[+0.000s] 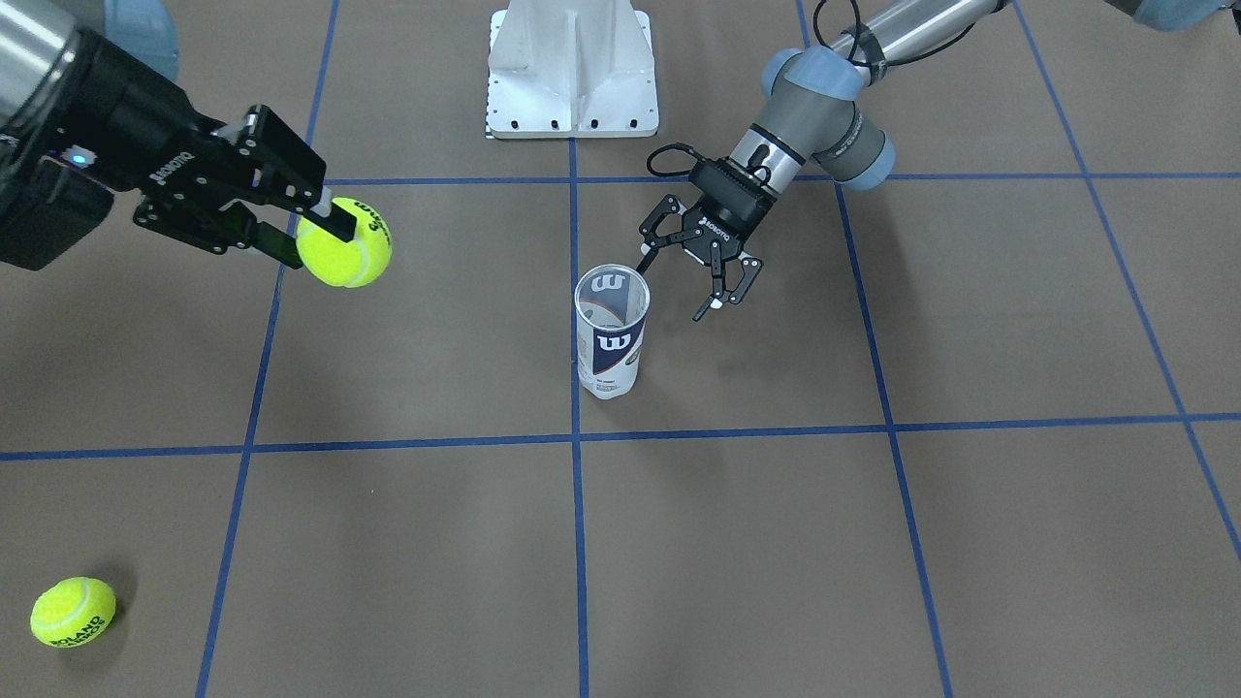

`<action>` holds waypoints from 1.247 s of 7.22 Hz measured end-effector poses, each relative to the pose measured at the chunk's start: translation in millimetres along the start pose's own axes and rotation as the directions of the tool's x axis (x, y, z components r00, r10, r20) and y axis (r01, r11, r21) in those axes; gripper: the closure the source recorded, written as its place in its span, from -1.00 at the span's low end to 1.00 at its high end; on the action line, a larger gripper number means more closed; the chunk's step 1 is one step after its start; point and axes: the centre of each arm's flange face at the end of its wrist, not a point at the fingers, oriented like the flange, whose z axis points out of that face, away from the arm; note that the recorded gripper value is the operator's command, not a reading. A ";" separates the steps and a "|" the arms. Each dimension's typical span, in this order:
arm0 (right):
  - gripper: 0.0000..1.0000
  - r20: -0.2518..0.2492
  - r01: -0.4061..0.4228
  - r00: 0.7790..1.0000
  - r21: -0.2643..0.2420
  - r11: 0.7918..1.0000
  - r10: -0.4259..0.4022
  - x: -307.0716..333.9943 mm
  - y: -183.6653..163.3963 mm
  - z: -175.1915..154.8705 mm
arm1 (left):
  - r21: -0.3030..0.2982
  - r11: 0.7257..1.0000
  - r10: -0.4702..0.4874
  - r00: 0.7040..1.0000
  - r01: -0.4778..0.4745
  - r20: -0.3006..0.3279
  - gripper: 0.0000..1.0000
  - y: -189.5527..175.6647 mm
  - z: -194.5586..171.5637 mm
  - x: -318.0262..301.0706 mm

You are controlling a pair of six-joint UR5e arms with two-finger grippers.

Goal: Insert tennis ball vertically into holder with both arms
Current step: 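Grasp the upright can with the left gripper while the right gripper brings the ball near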

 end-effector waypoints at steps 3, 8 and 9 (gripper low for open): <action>1.00 0.019 -0.001 1.000 0.035 0.999 0.000 -16.0 23.7 37.0 | 0.003 1.000 -0.014 1.000 0.014 -0.019 -0.98 -1.0 2.6 13.4; 1.00 0.023 0.007 1.000 0.056 0.998 -0.009 -28.3 38.2 55.1 | 0.023 1.000 -0.016 0.999 0.017 -0.037 -0.97 -20.8 33.6 43.0; 1.00 0.023 0.009 1.000 0.057 0.998 -0.010 -29.2 39.3 56.8 | 0.032 0.999 -0.012 1.000 0.013 -0.026 -0.97 -24.4 36.7 42.5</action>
